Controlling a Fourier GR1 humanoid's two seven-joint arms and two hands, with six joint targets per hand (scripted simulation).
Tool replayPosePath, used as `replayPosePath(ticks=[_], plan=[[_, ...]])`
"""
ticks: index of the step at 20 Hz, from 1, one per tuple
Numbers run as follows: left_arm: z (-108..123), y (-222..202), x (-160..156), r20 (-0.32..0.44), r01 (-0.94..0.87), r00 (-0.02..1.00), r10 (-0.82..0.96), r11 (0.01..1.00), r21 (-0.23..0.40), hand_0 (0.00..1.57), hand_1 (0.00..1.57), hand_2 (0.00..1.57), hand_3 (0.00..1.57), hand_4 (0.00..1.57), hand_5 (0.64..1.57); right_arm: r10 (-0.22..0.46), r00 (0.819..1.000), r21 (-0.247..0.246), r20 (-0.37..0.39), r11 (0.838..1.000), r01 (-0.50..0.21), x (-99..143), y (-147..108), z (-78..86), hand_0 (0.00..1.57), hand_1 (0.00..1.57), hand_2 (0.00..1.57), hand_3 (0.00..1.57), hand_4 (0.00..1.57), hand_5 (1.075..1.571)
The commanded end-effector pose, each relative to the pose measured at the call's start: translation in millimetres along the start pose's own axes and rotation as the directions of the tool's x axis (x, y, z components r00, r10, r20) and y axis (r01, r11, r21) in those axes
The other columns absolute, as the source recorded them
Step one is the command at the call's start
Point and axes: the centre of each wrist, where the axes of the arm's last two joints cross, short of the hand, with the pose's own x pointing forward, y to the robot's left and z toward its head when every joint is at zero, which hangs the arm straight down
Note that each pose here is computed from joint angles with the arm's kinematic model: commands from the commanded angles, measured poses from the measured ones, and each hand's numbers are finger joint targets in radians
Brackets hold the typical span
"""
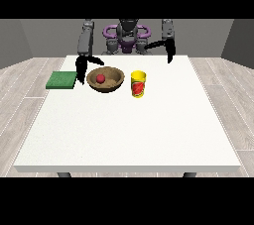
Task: Pick the cup and pour the ball into the bowl, then pick the bowl and place it on the pad
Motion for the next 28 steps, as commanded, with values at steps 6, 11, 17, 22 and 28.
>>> replayPosePath(ticks=[6, 11, 17, 22, 28], plan=[[-12.1, 41.4, 25.2, 0.052, -0.001, 0.999, -0.001, 1.0, 0.021, 0.0, 0.0, 0.0, 0.0, 0.0, 1.565, 0.001, 1.0, -0.012, -0.006, 1.0, -0.002, -18.6, 5.7, -11.2, 0.0, 0.0, 0.0, 0.0, 0.2, 1.562], [-1.3, 29.5, 24.4, 0.095, 0.005, 0.995, -0.006, 1.0, 0.009, 0.0, 0.0, 0.0, 0.0, 0.0, 1.566, -0.014, 1.0, 0.007, 0.022, 1.0, 0.014, -18.2, 13.1, -20.8, 0.0, 0.0, 0.0, 0.0, 0.14, 1.564], [-2.3, 39.9, 39.3, 0.16, 0.001, 0.987, 0.001, 1.0, -0.008, 0.0, 0.0, 0.0, 0.0, 0.0, 1.569, -0.034, 0.987, -0.23, -0.16, 0.973, -0.004, -49.3, -14.1, 8.1, 0.78, 0.78, 0.39, 0.0, 0.44, 1.533], [-20.5, 28.7, 58.9, 0.17, -0.019, 0.985, 0.029, 0.998, -0.06, 0.0, 0.0, 0.0, 0.0, 0.57, 1.549, 0.402, 0.886, -0.186, -0.23, 0.876, -0.445, -49.1, -38.4, 17.2, 1.57, 1.57, 1.57, 1.57, 0.92, 1.536], [-7.4, 35.5, 24.8, 0.07, -0.048, 0.996, 0.051, 0.998, -0.047, 0.0, 0.0, 0.0, 0.0, 0.9, 1.466, 0.494, 0.801, -0.217, -0.339, 0.787, -0.578, -31.7, -29.1, -1.0, 1.57, 1.57, 1.57, 1.26, 0.9, 1.566]])
